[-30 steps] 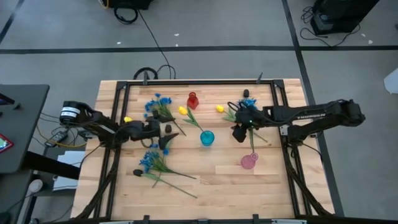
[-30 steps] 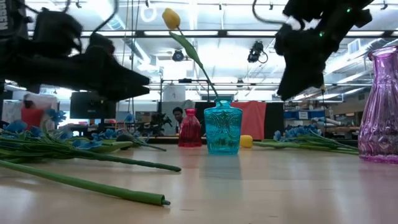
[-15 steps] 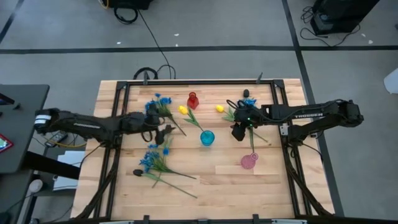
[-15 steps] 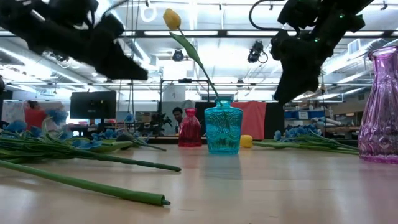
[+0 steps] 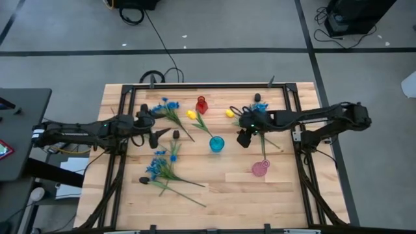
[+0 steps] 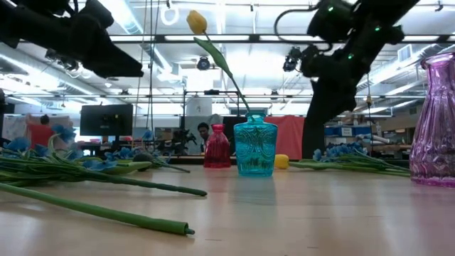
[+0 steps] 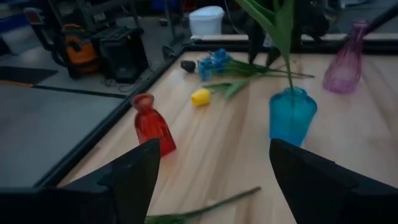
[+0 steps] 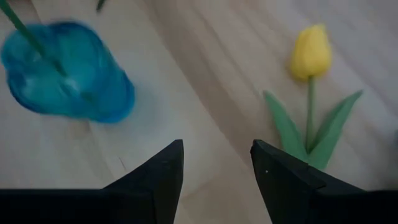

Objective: Sort flowers into vase by color
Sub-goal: Put the yellow flower into the blue vase

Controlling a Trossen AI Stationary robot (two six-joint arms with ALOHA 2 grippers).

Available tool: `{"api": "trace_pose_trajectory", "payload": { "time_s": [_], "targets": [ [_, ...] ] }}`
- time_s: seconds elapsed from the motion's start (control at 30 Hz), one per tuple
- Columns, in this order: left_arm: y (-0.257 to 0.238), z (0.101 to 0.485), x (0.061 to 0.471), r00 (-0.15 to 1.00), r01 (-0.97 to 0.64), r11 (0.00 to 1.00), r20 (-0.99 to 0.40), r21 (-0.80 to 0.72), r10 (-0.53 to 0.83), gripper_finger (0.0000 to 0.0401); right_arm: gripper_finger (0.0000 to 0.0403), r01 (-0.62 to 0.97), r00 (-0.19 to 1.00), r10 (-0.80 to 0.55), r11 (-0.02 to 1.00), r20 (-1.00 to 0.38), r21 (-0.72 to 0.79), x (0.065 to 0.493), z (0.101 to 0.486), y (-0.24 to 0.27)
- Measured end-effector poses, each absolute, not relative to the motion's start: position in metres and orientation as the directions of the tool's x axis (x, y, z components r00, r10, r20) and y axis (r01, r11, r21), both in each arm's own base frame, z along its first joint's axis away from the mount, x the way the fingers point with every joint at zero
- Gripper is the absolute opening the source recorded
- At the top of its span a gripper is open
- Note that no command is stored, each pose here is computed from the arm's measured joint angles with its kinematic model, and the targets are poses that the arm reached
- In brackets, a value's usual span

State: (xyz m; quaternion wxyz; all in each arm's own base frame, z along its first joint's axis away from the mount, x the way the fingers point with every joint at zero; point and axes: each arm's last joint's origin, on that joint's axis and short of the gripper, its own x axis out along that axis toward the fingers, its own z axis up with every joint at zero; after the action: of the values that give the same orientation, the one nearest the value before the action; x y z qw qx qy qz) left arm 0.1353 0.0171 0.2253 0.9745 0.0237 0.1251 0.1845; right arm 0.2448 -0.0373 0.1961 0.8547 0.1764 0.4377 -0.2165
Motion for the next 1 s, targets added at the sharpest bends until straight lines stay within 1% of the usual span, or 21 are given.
{"api": "trace_pose_trajectory", "payload": {
  "time_s": [0.13,0.27,0.4,0.57,0.67,0.73,0.8,0.9,1.0],
  "targets": [
    [0.018,0.226,0.135,0.884,-0.397,0.913,-0.228,0.095,0.408,0.0307,0.0199,0.504,0.433,-0.199,0.862,-0.879,0.053,0.257,0.197,-0.039],
    [0.018,0.232,0.126,0.895,-0.400,0.912,-0.176,0.090,0.410,0.0307,0.0199,0.496,0.406,-0.226,0.868,-0.886,0.006,0.266,0.205,-0.040],
    [0.017,0.238,0.111,0.901,-0.407,0.910,-0.127,0.077,0.414,0.0307,0.0199,0.498,0.376,-0.216,0.867,-0.901,0.000,0.267,0.203,-0.042],
    [0.017,0.236,0.106,0.905,-0.403,0.913,-0.122,0.069,0.408,0.0307,0.0199,0.512,0.295,-0.235,0.857,-0.926,-0.055,0.268,0.190,-0.048],
    [0.016,0.223,0.109,0.911,-0.386,0.920,-0.129,0.067,0.392,0.0307,0.0199,0.515,0.226,-0.258,0.850,-0.939,-0.109,0.269,0.177,-0.057],
    [0.016,0.217,0.111,0.921,-0.372,0.927,-0.105,0.047,0.375,0.0307,0.0199,0.514,0.168,-0.250,0.847,-0.954,-0.132,0.268,0.168,-0.063],
    [0.016,0.211,0.111,0.926,-0.362,0.932,-0.100,0.028,0.363,0.0307,0.0199,0.518,0.133,-0.232,0.845,-0.964,-0.131,0.266,0.163,-0.068],
    [0.016,0.209,0.110,0.922,-0.371,0.928,-0.109,0.031,0.372,0.0307,0.0198,0.528,0.084,-0.217,0.838,-0.972,-0.142,0.262,0.160,-0.072],
    [0.016,0.216,0.107,0.916,-0.386,0.921,-0.097,0.057,0.389,0.0307,0.0198,0.532,0.067,-0.213,0.834,-0.975,-0.146,0.259,0.160,-0.074]
  ]
}}
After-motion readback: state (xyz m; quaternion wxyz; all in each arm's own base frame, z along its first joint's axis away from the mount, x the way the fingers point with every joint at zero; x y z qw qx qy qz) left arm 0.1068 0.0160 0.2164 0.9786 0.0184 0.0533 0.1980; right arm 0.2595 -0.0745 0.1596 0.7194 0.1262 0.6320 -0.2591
